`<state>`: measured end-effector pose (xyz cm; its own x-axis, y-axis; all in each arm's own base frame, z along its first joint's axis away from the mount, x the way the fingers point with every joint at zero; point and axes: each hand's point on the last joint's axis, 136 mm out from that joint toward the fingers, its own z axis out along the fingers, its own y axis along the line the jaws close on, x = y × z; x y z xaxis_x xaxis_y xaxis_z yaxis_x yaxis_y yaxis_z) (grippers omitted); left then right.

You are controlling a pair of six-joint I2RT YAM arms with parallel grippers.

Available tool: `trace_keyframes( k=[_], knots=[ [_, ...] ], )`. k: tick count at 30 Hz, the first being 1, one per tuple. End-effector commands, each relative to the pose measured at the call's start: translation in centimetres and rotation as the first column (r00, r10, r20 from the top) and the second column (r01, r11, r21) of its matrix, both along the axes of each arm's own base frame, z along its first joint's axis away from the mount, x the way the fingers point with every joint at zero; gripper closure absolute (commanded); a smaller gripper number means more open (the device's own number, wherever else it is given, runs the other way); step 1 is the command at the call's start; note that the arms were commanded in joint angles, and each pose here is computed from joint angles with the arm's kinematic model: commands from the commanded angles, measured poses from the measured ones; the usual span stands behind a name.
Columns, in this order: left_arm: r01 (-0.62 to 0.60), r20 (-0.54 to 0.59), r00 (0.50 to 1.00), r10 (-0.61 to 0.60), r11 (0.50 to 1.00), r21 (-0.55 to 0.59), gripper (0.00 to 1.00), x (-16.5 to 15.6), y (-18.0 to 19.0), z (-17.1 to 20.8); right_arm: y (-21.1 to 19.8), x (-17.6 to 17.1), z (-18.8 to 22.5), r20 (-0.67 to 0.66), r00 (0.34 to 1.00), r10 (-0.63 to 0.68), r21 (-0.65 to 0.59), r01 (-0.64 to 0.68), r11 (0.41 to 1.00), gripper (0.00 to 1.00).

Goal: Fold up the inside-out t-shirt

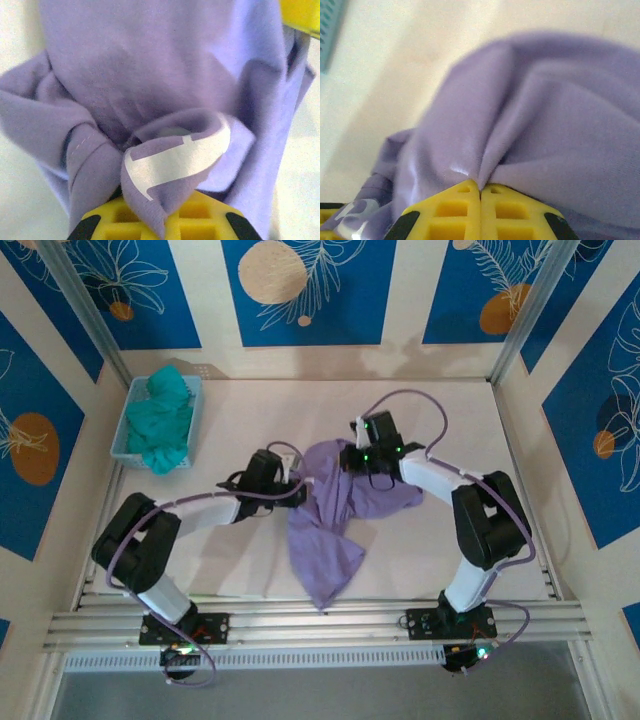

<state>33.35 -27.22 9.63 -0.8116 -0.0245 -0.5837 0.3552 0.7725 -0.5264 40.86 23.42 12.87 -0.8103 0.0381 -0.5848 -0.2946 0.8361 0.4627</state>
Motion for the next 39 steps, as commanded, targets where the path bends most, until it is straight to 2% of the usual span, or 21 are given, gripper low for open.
trace_keyframes(
  k=[1,3,4,5,7,8,10,12,15,18,22,27,31,35,39],
  knots=[
    [-0.071,0.343,0.932,0.117,0.987,-0.145,1.00,4.1,1.6,12.1,0.5,1.6,13.4,0.343,0.937,0.072,0.068,-0.101,0.993,1.00],
    [-0.048,0.470,0.875,0.116,0.987,-0.154,1.00,3.2,2.4,16.6,0.1,0.2,17.8,0.446,0.891,0.091,0.065,-0.134,0.989,1.00],
    [-0.035,0.498,0.861,0.106,0.988,-0.150,1.00,2.6,2.7,17.5,-0.1,-0.7,18.7,0.467,0.879,0.101,0.064,-0.147,0.987,1.00],
    [-0.018,0.518,0.851,0.091,0.989,-0.144,1.00,1.7,2.9,18.0,-0.3,-2.0,19.3,0.483,0.868,0.113,0.064,-0.164,0.984,1.00],
    [0.020,0.510,0.859,0.052,0.991,-0.135,0.92,-0.3,3.1,16.8,-0.4,-4.7,18.6,0.482,0.865,0.140,0.064,-0.194,0.979,1.00],
    [0.036,0.477,0.878,0.030,0.991,-0.129,0.86,-1.5,3.3,15.2,-0.4,-6.3,17.0,0.460,0.874,0.156,0.061,-0.207,0.977,0.99],
    [0.054,0.381,0.924,-0.010,0.993,-0.105,0.68,-4.1,3.7,10.9,-0.6,-9.6,12.9,0.390,0.903,0.181,0.047,-0.216,0.975,0.90],
    [0.029,0.260,0.966,-0.012,0.998,-0.062,0.49,-6.5,5.2,6.2,-1.3,-13.0,7.5,0.275,0.944,0.182,0.033,-0.198,0.980,0.72],
    [-0.016,0.186,0.982,0.016,1.000,0.003,0.38,-8.5,7.3,3.0,-3.4,-16.3,1.5,0.114,0.985,0.126,0.007,-0.128,0.992,0.56],
    [-0.060,0.208,0.977,0.051,0.997,0.040,0.27,-8.2,8.3,3.4,-4.6,-16.8,0.0,0.081,0.995,0.062,0.012,-0.063,0.998,0.49],
    [-0.136,0.215,0.970,0.111,0.985,0.103,0.25,-5.6,8.6,4.2,-3.5,-14.5,1.2,0.099,0.994,0.045,0.037,-0.048,0.998,0.46],
    [-0.142,0.170,0.979,0.110,0.972,0.189,0.25,-2.1,7.4,2.8,-2.1,-10.2,0.1,0.044,0.999,0.029,-0.028,-0.028,0.999,0.44],
    [-0.150,0.147,0.982,0.117,0.959,0.240,0.26,0.7,6.9,1.4,0.1,-7.3,0.0,0.037,0.998,0.049,-0.002,-0.049,0.999,0.44],
    [-0.138,0.102,0.988,0.114,0.954,0.268,0.32,2.3,6.5,-0.2,2.8,-4.6,-0.2,0.032,0.996,0.079,-0.006,-0.079,0.997,0.42],
    [-0.119,0.065,0.992,0.106,0.957,0.264,0.46,2.3,6.2,-1.8,4.8,-2.7,-2.5,-0.007,0.997,0.080,-0.065,-0.081,0.995,0.42]
  ],
)
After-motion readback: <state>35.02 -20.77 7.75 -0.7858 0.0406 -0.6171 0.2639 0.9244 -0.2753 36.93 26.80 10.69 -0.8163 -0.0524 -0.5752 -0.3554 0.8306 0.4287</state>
